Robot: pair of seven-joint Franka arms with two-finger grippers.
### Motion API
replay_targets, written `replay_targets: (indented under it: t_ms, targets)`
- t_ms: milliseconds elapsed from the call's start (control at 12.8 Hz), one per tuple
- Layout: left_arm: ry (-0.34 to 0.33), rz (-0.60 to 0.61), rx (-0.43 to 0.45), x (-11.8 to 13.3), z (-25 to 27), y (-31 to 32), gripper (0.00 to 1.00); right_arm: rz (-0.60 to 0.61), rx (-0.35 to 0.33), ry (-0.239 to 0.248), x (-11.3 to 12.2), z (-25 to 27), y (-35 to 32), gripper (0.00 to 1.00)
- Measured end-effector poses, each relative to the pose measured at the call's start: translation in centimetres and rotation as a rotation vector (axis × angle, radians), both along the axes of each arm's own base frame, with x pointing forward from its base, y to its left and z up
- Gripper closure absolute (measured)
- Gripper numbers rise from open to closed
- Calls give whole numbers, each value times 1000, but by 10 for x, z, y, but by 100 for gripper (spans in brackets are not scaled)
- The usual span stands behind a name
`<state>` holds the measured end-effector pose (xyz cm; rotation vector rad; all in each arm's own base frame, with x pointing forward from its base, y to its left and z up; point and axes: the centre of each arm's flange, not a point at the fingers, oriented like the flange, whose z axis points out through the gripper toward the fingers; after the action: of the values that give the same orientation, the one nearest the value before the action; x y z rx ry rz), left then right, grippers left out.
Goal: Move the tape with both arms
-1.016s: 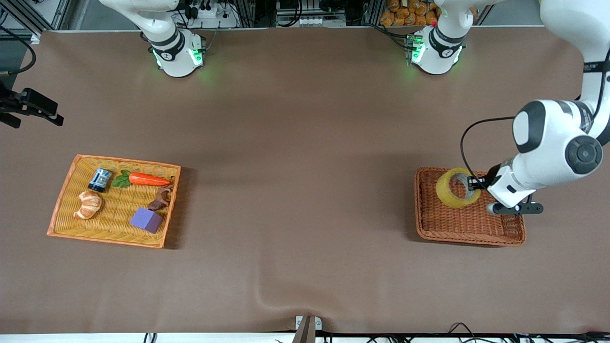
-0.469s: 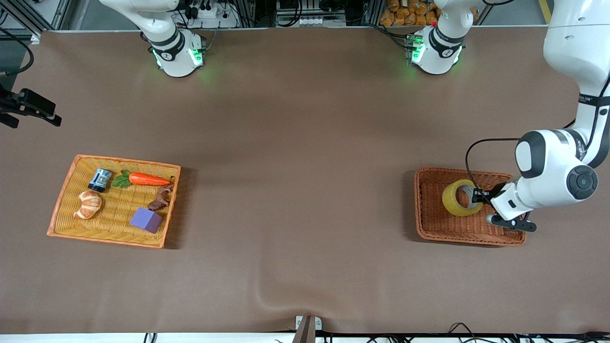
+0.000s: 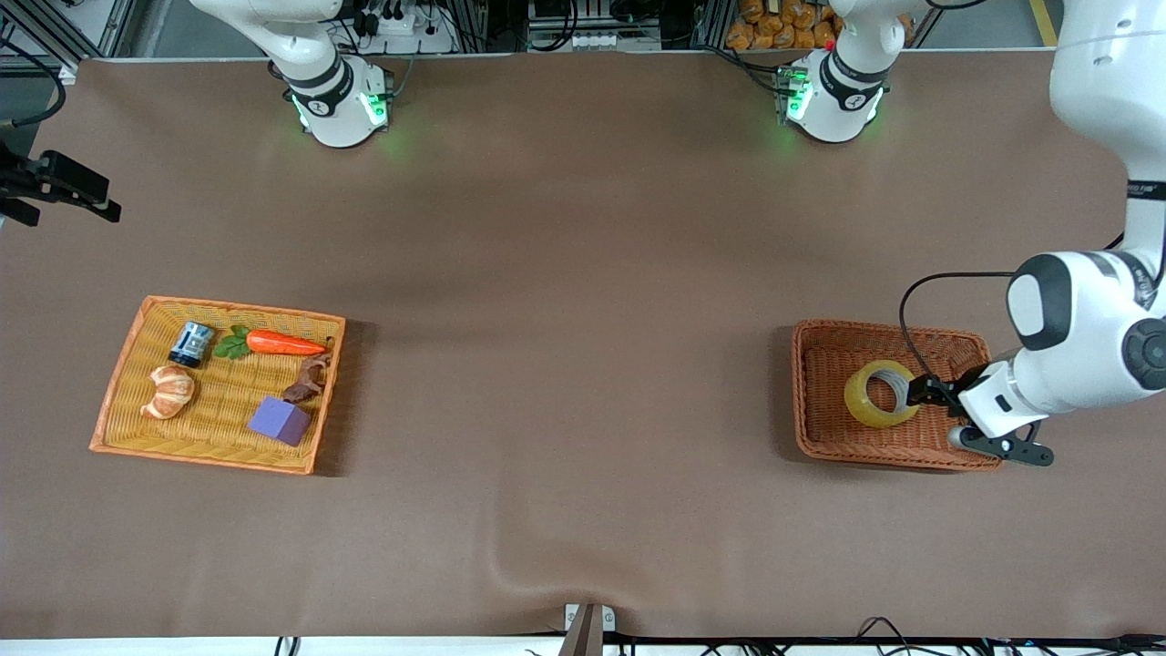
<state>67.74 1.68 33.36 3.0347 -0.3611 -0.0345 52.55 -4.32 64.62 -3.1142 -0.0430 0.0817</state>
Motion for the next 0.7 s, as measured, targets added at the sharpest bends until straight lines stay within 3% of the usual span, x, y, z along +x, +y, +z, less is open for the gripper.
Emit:
replay_targets:
  t_ms: [156, 312, 469, 703]
  targets:
    - [-36, 54, 4, -6, 68, -22, 0, -1, 0, -4, 0, 2, 0, 0]
    - [-66, 69, 17, -23, 144, -38, 0, -9, 0, -4, 0, 2, 0, 0]
    - [-45, 66, 33, -47, 208, -46, 0, -42, -2, -11, 2, 1, 0, 0]
    - [-48, 80, 53, -82, 276, -56, 0, -54, -3, -12, 4, -3, 0, 0]
